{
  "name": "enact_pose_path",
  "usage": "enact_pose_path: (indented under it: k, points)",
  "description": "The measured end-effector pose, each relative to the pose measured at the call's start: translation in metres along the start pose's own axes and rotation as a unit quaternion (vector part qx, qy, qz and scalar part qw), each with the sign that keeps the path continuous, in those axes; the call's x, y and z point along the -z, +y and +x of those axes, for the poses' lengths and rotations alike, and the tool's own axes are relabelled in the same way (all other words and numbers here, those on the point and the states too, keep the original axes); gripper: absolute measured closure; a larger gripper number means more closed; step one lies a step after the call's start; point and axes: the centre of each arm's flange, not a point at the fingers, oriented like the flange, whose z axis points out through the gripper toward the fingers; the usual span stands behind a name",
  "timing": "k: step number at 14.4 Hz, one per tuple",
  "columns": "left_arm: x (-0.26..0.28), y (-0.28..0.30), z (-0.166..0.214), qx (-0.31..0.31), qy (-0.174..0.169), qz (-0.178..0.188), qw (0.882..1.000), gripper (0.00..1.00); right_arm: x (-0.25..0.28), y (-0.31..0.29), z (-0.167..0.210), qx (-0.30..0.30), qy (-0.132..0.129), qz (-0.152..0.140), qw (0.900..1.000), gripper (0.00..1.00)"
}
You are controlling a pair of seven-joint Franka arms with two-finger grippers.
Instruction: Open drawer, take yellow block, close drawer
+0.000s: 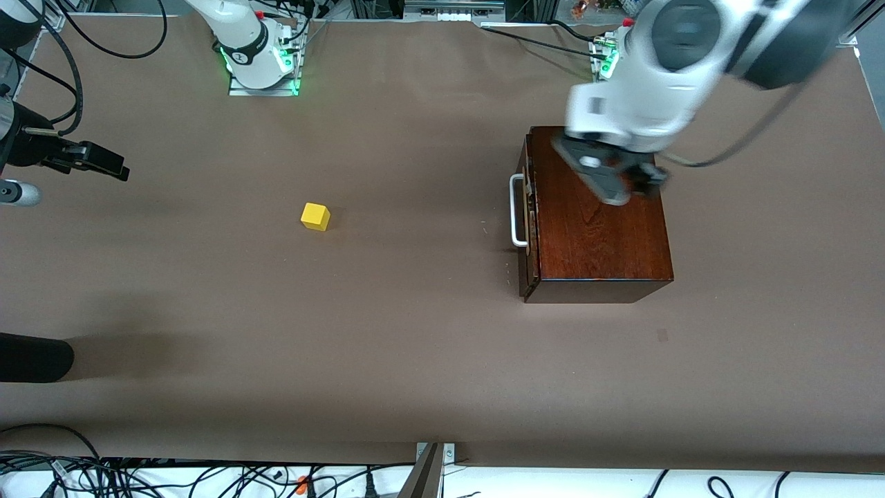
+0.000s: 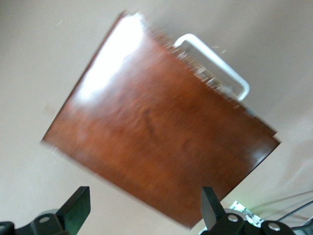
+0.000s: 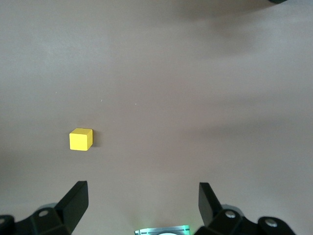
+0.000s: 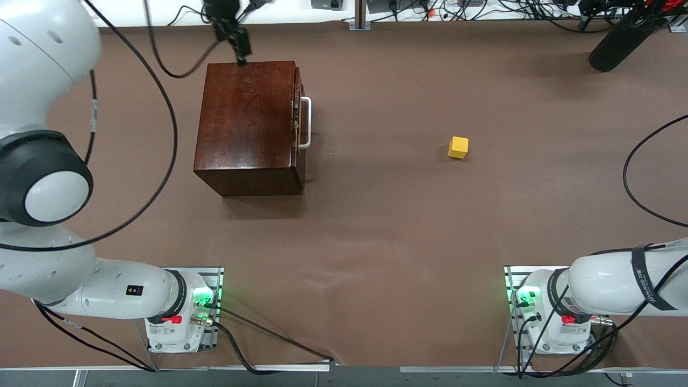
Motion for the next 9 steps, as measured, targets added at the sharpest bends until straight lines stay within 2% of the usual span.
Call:
enact_pose_path:
  k: [2, 5, 7, 9]
  points:
    - [0.010, -0.040, -0.029, 0.043, 0.001, -0.010, 0.999, 0.00, 0.000, 0.000, 0.000, 0.000, 0.000, 0.000, 1.000, 0.00]
    - [0.026, -0.084, -0.067, 0.116, 0.030, -0.021, 0.993, 0.00, 0.000, 0.000, 0.000, 0.000, 0.000, 0.000, 1.000, 0.00]
    - [0.033, -0.109, -0.090, 0.186, 0.075, -0.013, 0.980, 0.00, 0.000, 0.000, 0.000, 0.000, 0.000, 0.000, 1.000, 0.00]
    - [0.031, -0.119, -0.111, 0.263, 0.100, -0.002, 0.960, 0.00, 0.000, 0.000, 0.000, 0.000, 0.000, 0.000, 1.000, 0.00]
